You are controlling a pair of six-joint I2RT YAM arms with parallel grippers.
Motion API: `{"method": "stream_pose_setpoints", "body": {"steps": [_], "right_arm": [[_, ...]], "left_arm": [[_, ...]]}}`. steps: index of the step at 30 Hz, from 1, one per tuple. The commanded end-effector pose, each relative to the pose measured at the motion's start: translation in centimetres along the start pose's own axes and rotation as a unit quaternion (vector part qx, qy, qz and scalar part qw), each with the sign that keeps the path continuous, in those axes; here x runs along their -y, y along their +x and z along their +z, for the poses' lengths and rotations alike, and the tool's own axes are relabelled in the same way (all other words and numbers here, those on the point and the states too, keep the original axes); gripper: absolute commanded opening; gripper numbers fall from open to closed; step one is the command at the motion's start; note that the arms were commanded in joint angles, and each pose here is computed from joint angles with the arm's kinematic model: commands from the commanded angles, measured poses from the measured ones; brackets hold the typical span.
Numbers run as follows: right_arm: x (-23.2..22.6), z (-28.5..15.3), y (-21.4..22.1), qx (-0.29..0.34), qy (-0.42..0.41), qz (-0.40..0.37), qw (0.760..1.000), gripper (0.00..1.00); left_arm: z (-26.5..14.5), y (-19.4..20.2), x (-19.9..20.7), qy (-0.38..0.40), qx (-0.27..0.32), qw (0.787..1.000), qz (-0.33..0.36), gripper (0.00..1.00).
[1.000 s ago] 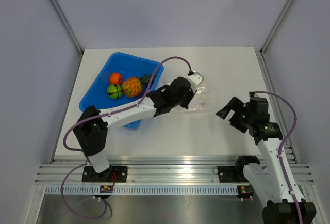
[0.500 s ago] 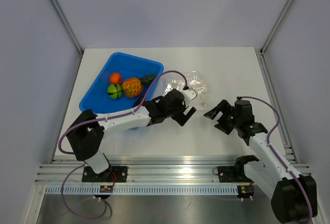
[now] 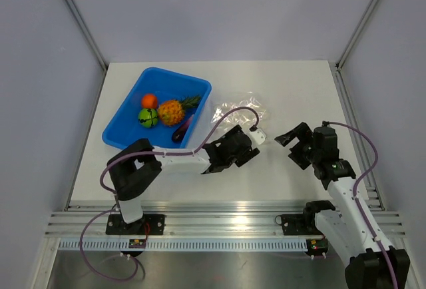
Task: Place the food in the zip-top bag and seal the zipper
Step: Pick up the zipper food storage bag at the center of the board.
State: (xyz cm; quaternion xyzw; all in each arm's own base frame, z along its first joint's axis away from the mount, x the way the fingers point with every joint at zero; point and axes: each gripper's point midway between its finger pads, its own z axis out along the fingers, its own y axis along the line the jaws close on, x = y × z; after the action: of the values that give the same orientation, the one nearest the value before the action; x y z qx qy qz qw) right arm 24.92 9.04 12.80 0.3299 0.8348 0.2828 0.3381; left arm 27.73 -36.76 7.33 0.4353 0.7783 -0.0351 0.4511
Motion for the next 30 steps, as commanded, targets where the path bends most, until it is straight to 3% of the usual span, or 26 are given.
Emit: {"method": "stream_pose_setpoints", "body": {"steps": [1,7,18,20,21,23,24,26,30], "right_arm": [[0.2,-1.6,-0.9,0.02,0.011,0.003,1.0,1.0],[1.4,-2.3,0.4,0.014,0.014,0.015,1.0,0.99],[1.1,-2.8,0.1,0.017,0.013,0.008,1.0,0.99],[1.1,-2.7,0.2,0.014,0.012,0.008,1.0,0.99],[1.3,-2.6,0.4,0.012,0.014,0.009,1.0,0.99],[1.3,-2.5,0.6,0.007,0.009,0.005,1.0,0.99],[1.6,-2.3,0.8,0.004,0.011,0.003,1.0,0.99],[1.6,-2.1,1.0,0.001,0.004,-0.005,1.0,0.99],[2.6,-1.2,1.4,-0.01,0.016,-0.027,0.999,0.99]], "left_arm": [[1.1,-1.6,-1.8,-0.07,0.049,0.996,-0.017,0.77],[2.1,-1.6,-3.0,-0.119,0.062,0.991,-0.02,0.63],[4.3,-1.4,-3.2,-0.144,0.062,0.988,0.001,0.6],[4.6,-1.4,-3.4,-0.147,0.06,0.987,0.001,0.53],[4.6,-1.7,-3.6,-0.148,0.062,0.987,0.001,0.4],[4.6,-1.9,-3.8,-0.147,0.061,0.987,0.0,0.24],[4.7,-2.4,-4.0,-0.146,0.063,0.987,-0.005,0.0],[4.6,-2.0,-4.3,-0.14,0.041,0.989,-0.004,0.0],[2.9,-4.7,-5.3,-0.127,0.052,0.99,-0.043,0.0]]}}
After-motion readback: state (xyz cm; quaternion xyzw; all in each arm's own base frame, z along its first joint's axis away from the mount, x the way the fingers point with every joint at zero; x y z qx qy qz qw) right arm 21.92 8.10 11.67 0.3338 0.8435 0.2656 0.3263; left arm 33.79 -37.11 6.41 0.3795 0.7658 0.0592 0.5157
